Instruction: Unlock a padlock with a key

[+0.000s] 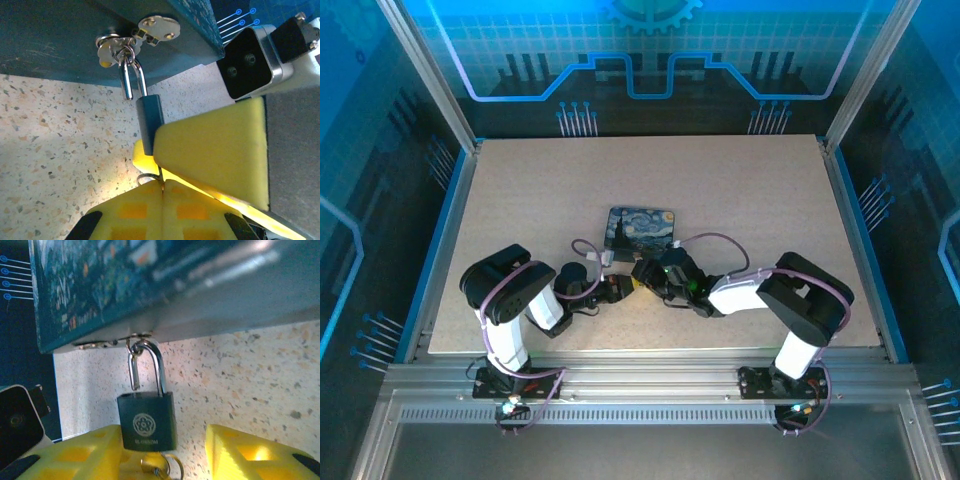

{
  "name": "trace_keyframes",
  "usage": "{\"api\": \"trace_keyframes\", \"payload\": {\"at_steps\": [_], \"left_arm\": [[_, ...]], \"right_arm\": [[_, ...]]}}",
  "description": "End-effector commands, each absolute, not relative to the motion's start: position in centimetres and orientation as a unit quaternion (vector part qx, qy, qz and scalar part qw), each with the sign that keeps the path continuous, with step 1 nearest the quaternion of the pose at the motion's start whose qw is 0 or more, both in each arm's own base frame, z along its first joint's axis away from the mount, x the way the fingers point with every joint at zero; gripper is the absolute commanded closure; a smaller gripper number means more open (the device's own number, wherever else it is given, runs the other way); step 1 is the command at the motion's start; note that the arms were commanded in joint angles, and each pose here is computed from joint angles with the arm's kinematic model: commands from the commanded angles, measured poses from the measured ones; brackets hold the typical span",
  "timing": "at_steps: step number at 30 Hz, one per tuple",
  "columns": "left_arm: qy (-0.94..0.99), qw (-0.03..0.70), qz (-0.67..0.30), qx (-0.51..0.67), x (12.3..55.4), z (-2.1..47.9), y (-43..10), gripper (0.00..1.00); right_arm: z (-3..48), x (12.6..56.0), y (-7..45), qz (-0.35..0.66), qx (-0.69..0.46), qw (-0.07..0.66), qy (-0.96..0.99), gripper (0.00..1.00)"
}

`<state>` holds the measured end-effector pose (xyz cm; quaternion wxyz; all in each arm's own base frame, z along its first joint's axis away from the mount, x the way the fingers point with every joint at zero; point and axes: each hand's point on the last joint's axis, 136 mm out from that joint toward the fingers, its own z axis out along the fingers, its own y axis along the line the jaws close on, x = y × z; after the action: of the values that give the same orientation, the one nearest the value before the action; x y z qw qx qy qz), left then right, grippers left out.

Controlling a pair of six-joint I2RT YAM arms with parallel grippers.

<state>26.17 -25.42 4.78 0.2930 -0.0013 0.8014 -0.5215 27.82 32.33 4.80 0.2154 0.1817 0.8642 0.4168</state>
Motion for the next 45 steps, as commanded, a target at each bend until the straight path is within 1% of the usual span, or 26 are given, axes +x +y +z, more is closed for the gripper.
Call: {"api": "trace_keyframes", "payload": {"at_steps": [1, 2, 7, 10, 12, 17, 18, 20, 22, 24, 26, 30, 35, 37, 41, 45], "left_arm": [[0.786, 0.300, -0.540, 0.026, 26.0, 6.1, -26.3, 1.00], [0.786, 0.300, -0.540, 0.027, 26.0, 6.0, -26.3, 1.00], [0.787, 0.299, -0.538, 0.028, 25.9, 5.9, -26.3, 1.00], [0.788, 0.300, -0.537, 0.027, 25.9, 5.8, -26.2, 1.00], [0.789, 0.301, -0.535, 0.027, 25.9, 5.7, -26.1, 1.00], [0.792, 0.305, -0.528, 0.028, 25.9, 5.5, -25.9, 1.00], [0.792, 0.308, -0.526, 0.029, 25.9, 5.5, -25.8, 0.96], [0.793, 0.315, -0.521, 0.030, 25.9, 5.5, -25.6, 0.82], [0.793, 0.320, -0.518, 0.030, 25.8, 5.6, -25.3, 0.70], [0.792, 0.324, -0.516, 0.029, 25.8, 5.7, -25.0, 0.64], [0.793, 0.328, -0.513, 0.026, 25.8, 5.8, -24.6, 0.62], [0.794, 0.339, -0.505, 0.013, 26.4, 5.9, -23.6, 0.62], [0.793, 0.348, -0.501, 0.000, 28.0, 6.3, -23.6, 0.69], [0.795, 0.354, -0.493, -0.009, 28.8, 6.2, -23.4, 0.70], [0.800, 0.362, -0.477, -0.028, 29.9, 5.8, -22.9, 0.72], [0.800, 0.368, -0.472, -0.039, 30.6, 5.6, -22.5, 0.74]], "right_arm": [[5.1, 29.1, 32.9, 0.431, 0.195, 0.220, 0.853, 0.53], [5.0, 29.2, 32.9, 0.432, 0.197, 0.220, 0.852, 0.55], [4.7, 29.7, 33.1, 0.435, 0.203, 0.222, 0.849, 0.72], [4.2, 29.5, 32.9, 0.428, 0.202, 0.221, 0.853, 0.79], [3.9, 29.4, 32.5, 0.424, 0.202, 0.222, 0.855, 0.83], [3.3, 28.8, 31.3, 0.400, 0.200, 0.227, 0.865, 0.88], [3.2, 28.7, 31.0, 0.392, 0.199, 0.230, 0.868, 0.89], [3.0, 28.5, 30.2, 0.366, 0.193, 0.235, 0.880, 0.90], [3.1, 28.4, 29.3, 0.332, 0.174, 0.243, 0.895, 0.91], [3.5, 28.3, 28.8, 0.299, 0.143, 0.251, 0.909, 0.92], [3.9, 28.1, 28.2, 0.268, 0.115, 0.257, 0.921, 0.93], [5.1, 28.2, 27.2, 0.228, 0.071, 0.279, 0.930, 0.93], [5.4, 28.2, 25.9, 0.165, 0.009, 0.294, 0.941, 0.94], [5.2, 28.1, 25.8, 0.153, -0.023, 0.296, 0.943, 0.94], [5.3, 27.7, 26.8, 0.171, -0.091, 0.290, 0.937, 0.95], [5.4, 27.2, 27.7, 0.220, -0.147, 0.276, 0.924, 0.96]]}}
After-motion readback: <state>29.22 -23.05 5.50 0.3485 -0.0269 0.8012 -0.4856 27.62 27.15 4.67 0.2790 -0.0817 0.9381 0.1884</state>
